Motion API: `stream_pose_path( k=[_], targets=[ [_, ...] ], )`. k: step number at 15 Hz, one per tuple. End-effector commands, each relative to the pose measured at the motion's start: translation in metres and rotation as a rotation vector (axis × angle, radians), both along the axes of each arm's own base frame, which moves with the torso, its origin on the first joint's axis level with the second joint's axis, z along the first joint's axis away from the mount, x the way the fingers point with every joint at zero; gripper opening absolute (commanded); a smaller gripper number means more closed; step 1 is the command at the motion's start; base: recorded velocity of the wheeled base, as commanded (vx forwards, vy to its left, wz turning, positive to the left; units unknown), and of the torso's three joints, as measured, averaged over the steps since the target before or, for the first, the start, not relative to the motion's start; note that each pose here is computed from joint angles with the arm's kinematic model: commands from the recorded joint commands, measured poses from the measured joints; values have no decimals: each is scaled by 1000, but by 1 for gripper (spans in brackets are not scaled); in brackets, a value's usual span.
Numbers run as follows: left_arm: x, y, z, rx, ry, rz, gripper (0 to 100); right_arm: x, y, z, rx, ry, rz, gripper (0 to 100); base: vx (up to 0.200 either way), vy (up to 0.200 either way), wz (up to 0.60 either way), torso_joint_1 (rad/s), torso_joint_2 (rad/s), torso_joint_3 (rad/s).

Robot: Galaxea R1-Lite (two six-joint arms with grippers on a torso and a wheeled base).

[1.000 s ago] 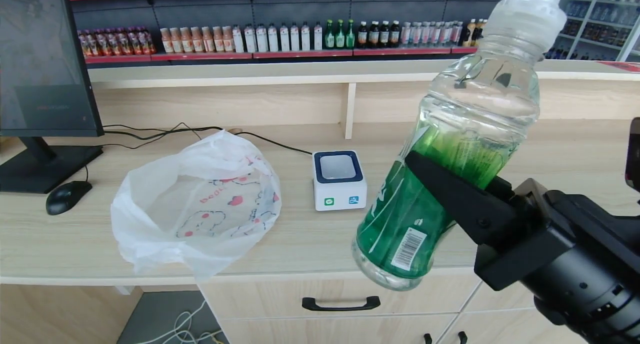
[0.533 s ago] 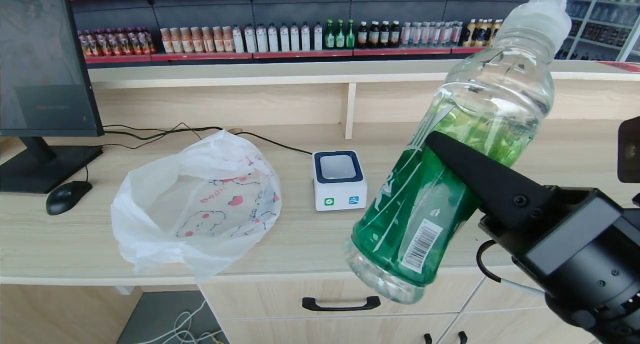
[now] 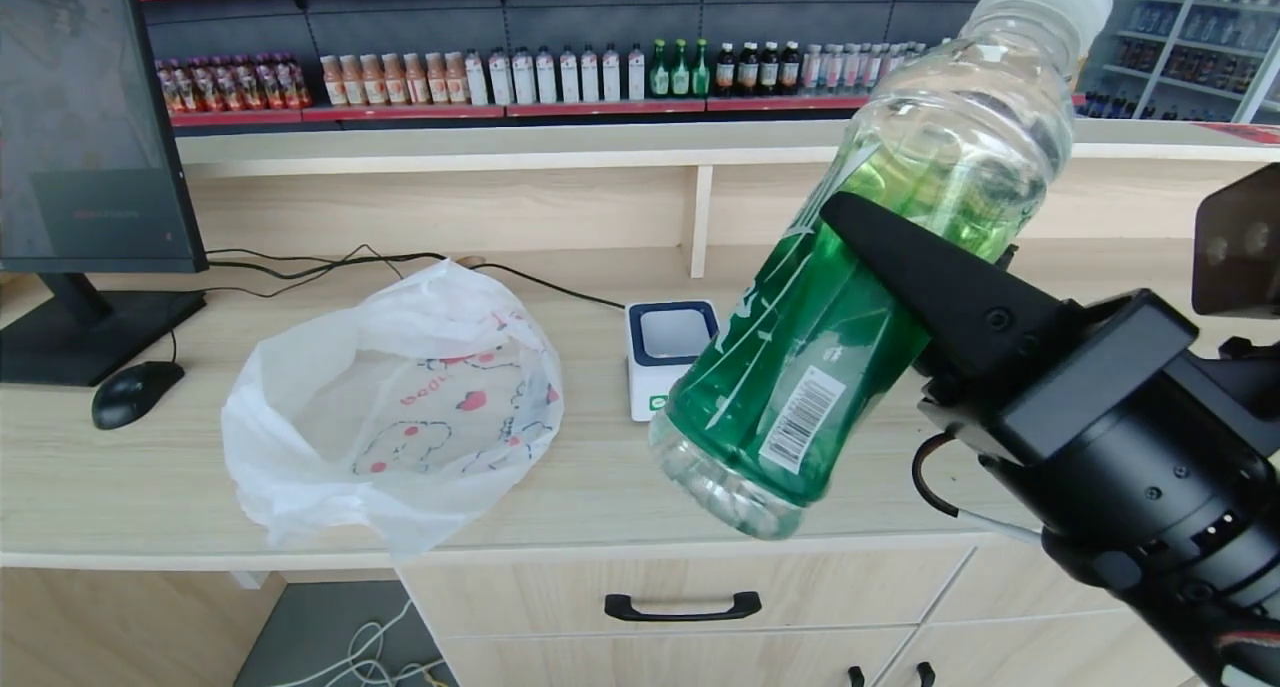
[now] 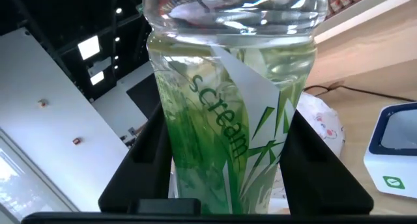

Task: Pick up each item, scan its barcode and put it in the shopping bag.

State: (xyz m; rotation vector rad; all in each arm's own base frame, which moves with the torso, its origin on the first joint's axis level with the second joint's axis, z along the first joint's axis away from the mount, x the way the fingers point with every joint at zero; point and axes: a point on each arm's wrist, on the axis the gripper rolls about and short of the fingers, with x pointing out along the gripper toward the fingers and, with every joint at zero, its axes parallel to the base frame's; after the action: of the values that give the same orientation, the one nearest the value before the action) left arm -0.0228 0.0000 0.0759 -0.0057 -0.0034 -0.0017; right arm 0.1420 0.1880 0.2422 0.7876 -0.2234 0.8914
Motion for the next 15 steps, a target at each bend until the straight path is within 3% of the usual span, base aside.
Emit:
stream_pose_path(
  k=[1, 10, 13, 15],
  targets=[
    [0, 0, 0, 0, -1, 0, 100, 6, 9, -4, -11, 12, -4, 0, 0, 0, 0, 0, 0, 0],
    [0, 0, 0, 0, -1, 0, 100, 2, 4, 0, -7, -7, -12, 0, 0, 0, 0, 0, 0, 0],
    [0, 0, 0, 0, -1, 0, 100, -18, -2, -13, -113, -35, -33, 0, 0, 0, 0, 0, 0, 0],
    [0, 0, 0, 0, -1, 0, 100, -17, -9, -12, -112, -42, -58, 0, 0, 0, 0, 0, 0, 0]
  ],
)
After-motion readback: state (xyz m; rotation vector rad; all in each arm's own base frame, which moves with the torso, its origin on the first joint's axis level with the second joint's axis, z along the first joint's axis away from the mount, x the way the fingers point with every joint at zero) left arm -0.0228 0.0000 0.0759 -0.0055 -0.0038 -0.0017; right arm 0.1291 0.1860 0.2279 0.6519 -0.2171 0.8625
